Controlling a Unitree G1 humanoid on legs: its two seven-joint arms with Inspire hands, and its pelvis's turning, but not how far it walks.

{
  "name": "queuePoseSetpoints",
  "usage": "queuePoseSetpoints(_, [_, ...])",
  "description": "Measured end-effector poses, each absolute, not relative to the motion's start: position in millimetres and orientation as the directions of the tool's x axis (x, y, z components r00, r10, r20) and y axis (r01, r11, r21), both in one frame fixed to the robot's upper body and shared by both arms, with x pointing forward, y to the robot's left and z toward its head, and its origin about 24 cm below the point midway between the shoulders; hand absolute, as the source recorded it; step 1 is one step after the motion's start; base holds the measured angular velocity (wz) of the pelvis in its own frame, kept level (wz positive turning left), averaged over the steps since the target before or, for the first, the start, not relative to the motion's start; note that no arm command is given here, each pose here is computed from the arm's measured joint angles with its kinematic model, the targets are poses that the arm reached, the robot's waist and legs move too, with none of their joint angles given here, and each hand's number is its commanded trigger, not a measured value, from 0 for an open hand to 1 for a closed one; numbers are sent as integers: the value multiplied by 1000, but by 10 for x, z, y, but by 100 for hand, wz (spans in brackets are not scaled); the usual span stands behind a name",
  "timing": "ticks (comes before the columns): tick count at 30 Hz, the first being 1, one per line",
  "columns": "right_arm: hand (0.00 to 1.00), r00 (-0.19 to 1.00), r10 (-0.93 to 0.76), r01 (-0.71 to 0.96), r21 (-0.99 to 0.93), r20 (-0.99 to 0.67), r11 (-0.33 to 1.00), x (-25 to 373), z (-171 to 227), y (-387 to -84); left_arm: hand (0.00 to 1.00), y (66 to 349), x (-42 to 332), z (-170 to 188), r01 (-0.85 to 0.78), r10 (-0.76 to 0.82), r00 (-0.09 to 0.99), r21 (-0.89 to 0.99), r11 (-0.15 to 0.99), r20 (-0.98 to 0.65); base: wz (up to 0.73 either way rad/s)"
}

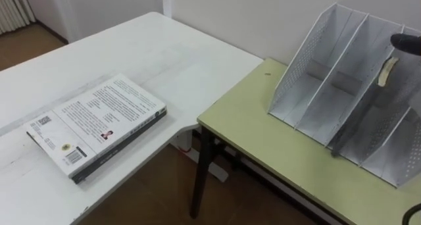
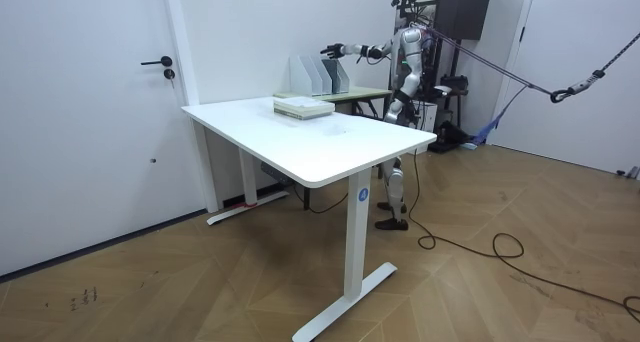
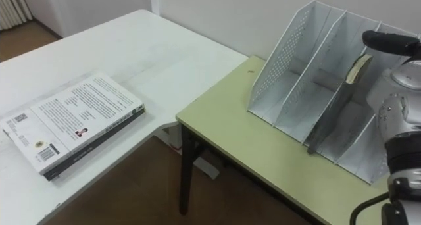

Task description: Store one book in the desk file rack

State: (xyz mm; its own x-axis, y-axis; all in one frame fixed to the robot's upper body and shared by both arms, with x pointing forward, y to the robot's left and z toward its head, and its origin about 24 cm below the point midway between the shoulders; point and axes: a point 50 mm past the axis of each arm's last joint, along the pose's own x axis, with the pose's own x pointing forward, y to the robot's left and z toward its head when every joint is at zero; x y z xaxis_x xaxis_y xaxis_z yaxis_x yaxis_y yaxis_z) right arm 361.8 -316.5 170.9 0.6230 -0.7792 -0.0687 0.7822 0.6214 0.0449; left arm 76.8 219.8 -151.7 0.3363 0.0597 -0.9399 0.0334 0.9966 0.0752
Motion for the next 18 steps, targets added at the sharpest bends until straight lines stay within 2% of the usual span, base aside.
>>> queuePoseSetpoints(6, [0,667,-745,743,79,0,665,3674,1931,-3061,0,2202,764,-1522,34,63,333,79,996,-941,-1])
queuePoseSetpoints(10, [0,747,-654,645,110,117,756,3699,2185,-2864,0,2196,809,-1533,40,63,332,81,996,-941,-6])
queuePoseSetpoints(12, [0,797,-573,563,109,190,819,3706,2329,-2691,0,2196,836,-1527,42,62,341,81,996,-938,-14])
queuePoseSetpoints(14, [0,858,-420,416,78,296,906,3680,2491,-2396,0,2195,852,-1524,47,61,351,83,995,-934,-12])
queuePoseSetpoints(18, [0,912,-149,156,14,383,988,3546,2524,-2052,0,2203,880,-1534,55,64,352,89,995,-934,0])
